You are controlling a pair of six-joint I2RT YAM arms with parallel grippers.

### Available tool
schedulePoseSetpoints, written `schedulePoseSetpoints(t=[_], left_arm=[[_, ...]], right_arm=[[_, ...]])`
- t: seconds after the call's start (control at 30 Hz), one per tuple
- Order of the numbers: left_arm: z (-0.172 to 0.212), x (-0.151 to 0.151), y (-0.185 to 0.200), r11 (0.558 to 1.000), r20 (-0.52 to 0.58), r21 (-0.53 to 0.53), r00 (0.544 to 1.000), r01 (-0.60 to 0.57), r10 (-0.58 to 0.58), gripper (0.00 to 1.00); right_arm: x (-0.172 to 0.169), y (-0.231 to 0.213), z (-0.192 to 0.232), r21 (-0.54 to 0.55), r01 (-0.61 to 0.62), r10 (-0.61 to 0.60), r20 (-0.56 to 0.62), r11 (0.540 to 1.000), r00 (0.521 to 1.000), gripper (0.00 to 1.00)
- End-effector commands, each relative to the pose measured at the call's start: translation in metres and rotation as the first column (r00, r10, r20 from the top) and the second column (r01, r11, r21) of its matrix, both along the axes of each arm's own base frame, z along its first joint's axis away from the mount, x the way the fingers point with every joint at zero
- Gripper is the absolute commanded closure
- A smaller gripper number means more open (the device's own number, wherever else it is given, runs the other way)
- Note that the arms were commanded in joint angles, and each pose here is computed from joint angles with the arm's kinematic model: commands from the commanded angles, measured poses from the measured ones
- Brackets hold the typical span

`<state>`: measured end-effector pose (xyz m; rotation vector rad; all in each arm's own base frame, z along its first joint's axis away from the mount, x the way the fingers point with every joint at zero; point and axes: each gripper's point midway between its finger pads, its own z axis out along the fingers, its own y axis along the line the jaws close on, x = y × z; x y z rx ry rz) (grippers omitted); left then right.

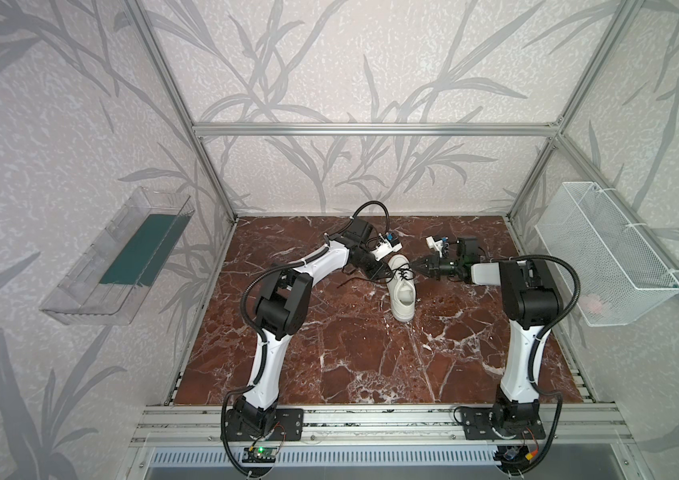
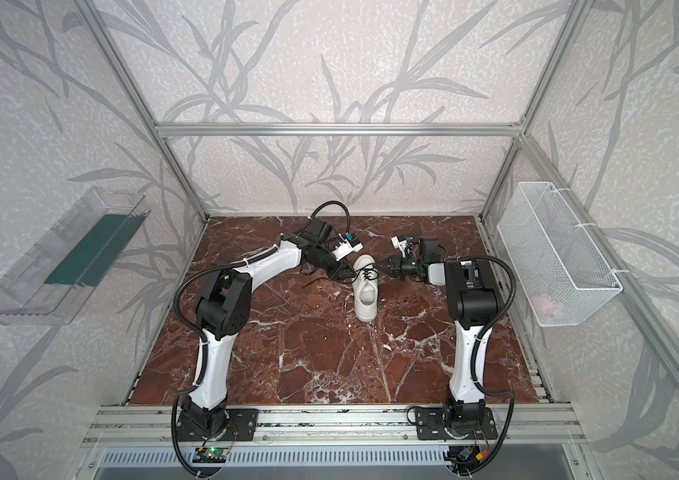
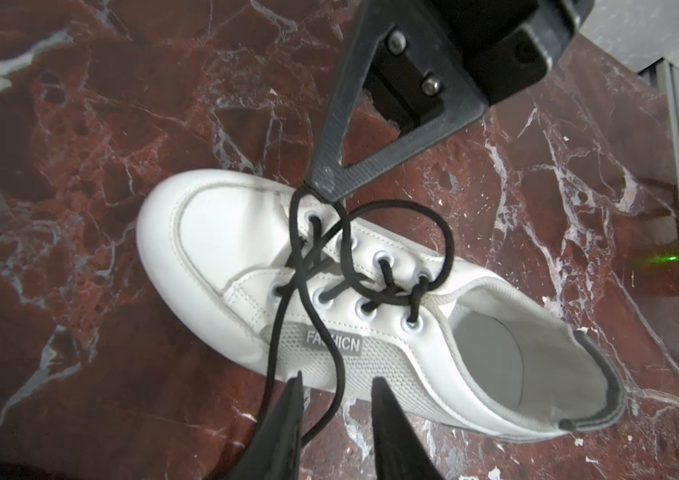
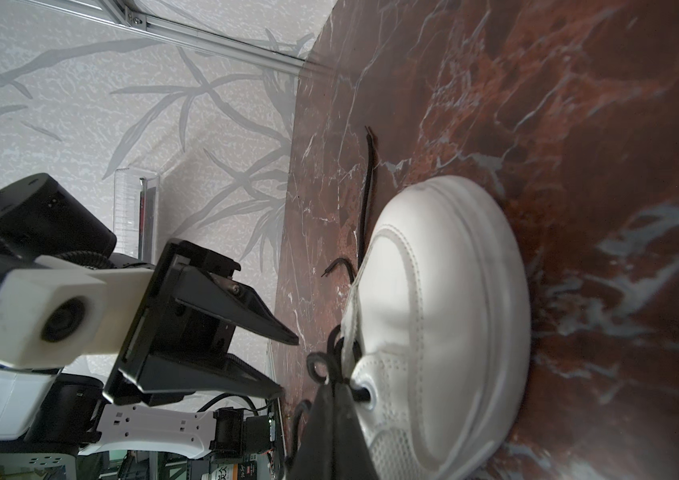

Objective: Tie the shoes

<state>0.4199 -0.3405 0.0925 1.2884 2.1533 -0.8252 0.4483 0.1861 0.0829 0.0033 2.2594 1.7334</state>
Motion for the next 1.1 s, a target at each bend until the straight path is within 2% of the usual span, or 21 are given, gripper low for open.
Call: schedulePoseSetpoints(t=[0.0,0.2,0.33,0.43,0.63,0.87,1.07], left_arm=[[-0.003,0.012,0.005,1.000,0.063,0.029,0.998,0.000,-0.002,0.68],[-0.008,0.014,0.007,0.999,0.055,0.047,0.998,0.020,-0.023,0.67],[-0.012,0.012,0.009,0.997,0.061,0.055,0.996,0.055,-0.058,0.61],[-0.012,0.012,0.005,0.997,0.047,0.043,0.997,0.066,-0.068,0.60],[-0.016,0.011,0.000,0.995,0.009,0.013,0.995,0.104,-0.104,0.59],[-0.025,0.009,-0.001,0.989,-0.071,0.043,0.988,0.142,-0.139,0.60],[-0.032,0.011,-0.001,0.989,-0.063,0.054,0.989,0.138,-0.135,0.62]], right_arm=[[0.001,0.000,0.011,0.016,-0.015,0.015,0.035,1.000,0.999,1.00],[0.002,-0.001,0.014,0.016,-0.014,0.013,0.040,1.000,0.999,1.00],[0.003,0.000,0.017,0.019,-0.018,0.017,0.045,1.000,0.999,1.00],[0.003,0.000,0.017,0.018,-0.017,0.016,0.043,1.000,0.999,1.00],[0.002,-0.001,0.020,0.024,-0.019,0.018,0.045,1.000,0.999,1.00],[0.004,0.000,0.024,0.036,-0.022,0.021,0.045,0.999,0.999,1.00],[0.005,0.001,0.026,0.038,-0.023,0.021,0.048,0.999,0.999,1.00]])
